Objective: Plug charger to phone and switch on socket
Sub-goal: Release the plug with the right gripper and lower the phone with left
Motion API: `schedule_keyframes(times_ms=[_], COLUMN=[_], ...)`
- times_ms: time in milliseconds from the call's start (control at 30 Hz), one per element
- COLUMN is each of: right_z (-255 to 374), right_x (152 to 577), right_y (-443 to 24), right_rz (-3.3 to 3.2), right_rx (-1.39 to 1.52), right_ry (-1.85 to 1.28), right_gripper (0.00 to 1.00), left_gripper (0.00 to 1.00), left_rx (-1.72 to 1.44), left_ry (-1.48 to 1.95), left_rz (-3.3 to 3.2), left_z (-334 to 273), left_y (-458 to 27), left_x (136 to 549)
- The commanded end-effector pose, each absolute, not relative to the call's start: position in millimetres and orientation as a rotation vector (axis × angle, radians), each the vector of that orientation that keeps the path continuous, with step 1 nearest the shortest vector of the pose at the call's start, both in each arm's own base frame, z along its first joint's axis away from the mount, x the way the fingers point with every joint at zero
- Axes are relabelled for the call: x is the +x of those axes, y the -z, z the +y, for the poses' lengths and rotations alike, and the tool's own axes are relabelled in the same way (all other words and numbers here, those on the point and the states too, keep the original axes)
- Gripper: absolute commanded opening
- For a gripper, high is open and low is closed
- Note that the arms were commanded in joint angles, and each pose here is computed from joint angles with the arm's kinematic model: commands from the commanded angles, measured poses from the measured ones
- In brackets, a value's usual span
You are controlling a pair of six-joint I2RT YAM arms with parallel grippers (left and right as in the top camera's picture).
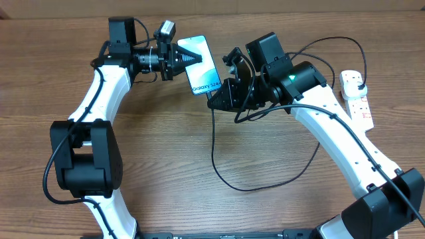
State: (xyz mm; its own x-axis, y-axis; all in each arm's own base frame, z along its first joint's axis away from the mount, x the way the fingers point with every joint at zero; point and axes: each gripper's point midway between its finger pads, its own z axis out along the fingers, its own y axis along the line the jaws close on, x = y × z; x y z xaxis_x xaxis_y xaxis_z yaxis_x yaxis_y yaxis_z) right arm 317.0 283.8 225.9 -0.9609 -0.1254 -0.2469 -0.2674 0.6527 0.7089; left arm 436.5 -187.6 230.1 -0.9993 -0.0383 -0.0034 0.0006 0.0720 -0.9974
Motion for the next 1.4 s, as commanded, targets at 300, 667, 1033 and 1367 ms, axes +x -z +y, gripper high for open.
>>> schedule_keyframes(times_ms=[300,667,1033,1367], right_z=[280,270,236,229], right_x=[352,337,339,335], right_y=[-226,-211,-191,-186], right_rz=[2.598,2.697,2.800,2.833], right_rx=[-0.291,-0.293,-0.188,-0.187], right_ry=[-1.109,-1.052,-0.851,-0.804], right_gripper=[0.04,0.29,0.61,0.61], left_gripper=[0.04,0.04,0.04,0.04], left_rx=[0.159,0.253,0.017,0.137], left_ry=[2.260,2.118,1.514,1.057], left_rz=[2.238,2.134,2.515,2.829], left_z=[-211,-189,-158,-88], left_y=[-248,-244,-150,-87], left_x=[412,426,435,397])
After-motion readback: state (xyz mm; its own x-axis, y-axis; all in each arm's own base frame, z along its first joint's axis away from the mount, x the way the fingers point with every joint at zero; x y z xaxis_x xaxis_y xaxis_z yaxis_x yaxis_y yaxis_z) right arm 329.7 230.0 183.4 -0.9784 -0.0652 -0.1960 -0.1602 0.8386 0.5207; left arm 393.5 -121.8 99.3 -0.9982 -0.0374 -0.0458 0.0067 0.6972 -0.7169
